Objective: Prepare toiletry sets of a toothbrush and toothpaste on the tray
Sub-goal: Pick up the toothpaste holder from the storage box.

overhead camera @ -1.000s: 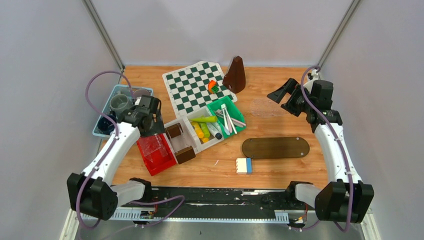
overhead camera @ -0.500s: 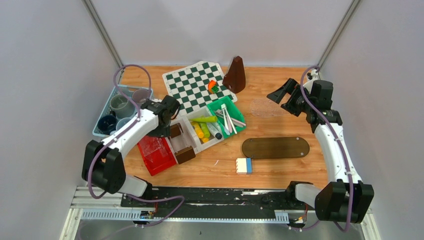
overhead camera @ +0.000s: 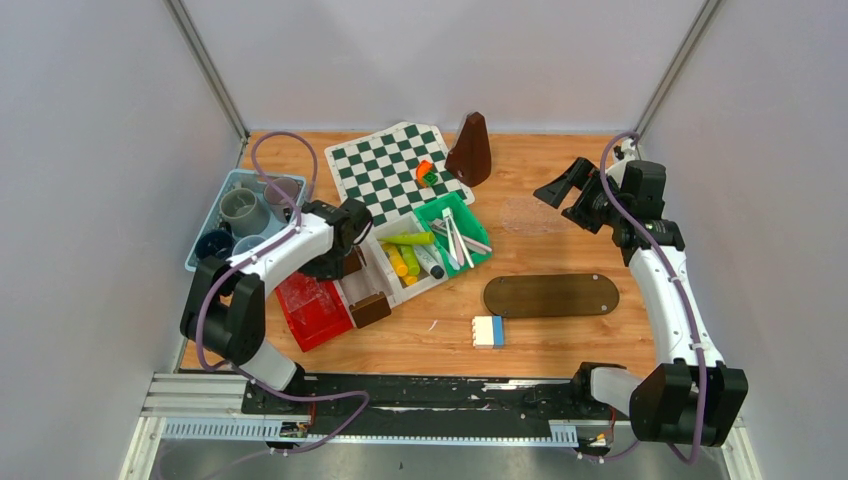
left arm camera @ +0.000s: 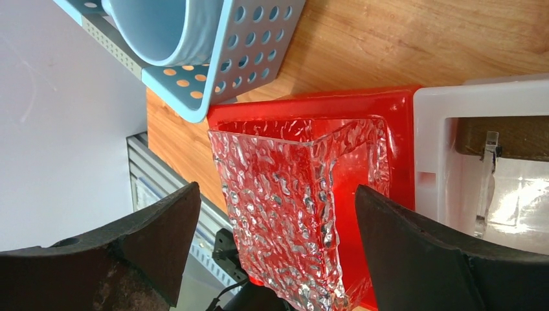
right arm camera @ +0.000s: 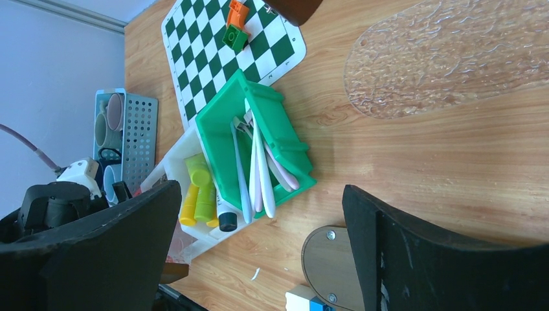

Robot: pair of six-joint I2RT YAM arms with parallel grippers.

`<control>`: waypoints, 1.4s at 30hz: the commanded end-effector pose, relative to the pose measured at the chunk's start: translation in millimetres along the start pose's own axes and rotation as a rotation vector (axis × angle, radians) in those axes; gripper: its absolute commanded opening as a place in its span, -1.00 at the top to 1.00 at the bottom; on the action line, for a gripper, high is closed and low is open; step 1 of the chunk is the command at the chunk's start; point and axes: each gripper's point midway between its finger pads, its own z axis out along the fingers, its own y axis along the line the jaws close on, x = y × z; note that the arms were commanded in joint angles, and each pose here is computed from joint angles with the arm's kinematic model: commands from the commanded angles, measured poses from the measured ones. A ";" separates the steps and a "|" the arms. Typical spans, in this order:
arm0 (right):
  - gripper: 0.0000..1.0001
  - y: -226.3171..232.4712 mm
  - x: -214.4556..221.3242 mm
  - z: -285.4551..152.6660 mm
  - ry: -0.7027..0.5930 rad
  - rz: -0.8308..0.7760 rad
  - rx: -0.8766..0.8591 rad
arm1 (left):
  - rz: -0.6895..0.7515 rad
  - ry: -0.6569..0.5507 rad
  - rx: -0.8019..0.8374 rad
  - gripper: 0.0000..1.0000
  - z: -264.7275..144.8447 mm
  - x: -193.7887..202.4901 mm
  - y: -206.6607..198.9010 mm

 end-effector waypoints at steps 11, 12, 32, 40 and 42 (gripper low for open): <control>-0.95 9.2 -7.8 -5.0 -0.033 -0.041 -0.026 | -0.122 -0.107 -0.068 -0.56 -18.0 -14.6 30.9; -0.95 8.8 -7.6 -5.0 -0.032 -0.041 -0.024 | -0.127 -0.111 -0.065 -0.48 -19.2 -14.8 31.9; -0.96 8.9 -9.3 -6.0 -0.033 -0.049 -0.020 | -0.174 -0.166 0.013 0.58 -48.1 -23.0 53.0; -0.96 13.0 -9.8 -8.8 -0.034 -0.065 -0.035 | -0.185 -0.224 0.092 0.95 -66.9 -31.6 61.9; -0.95 15.9 -9.9 -10.3 -0.033 -0.072 -0.048 | -0.182 -0.244 0.117 1.00 -72.2 -34.7 63.8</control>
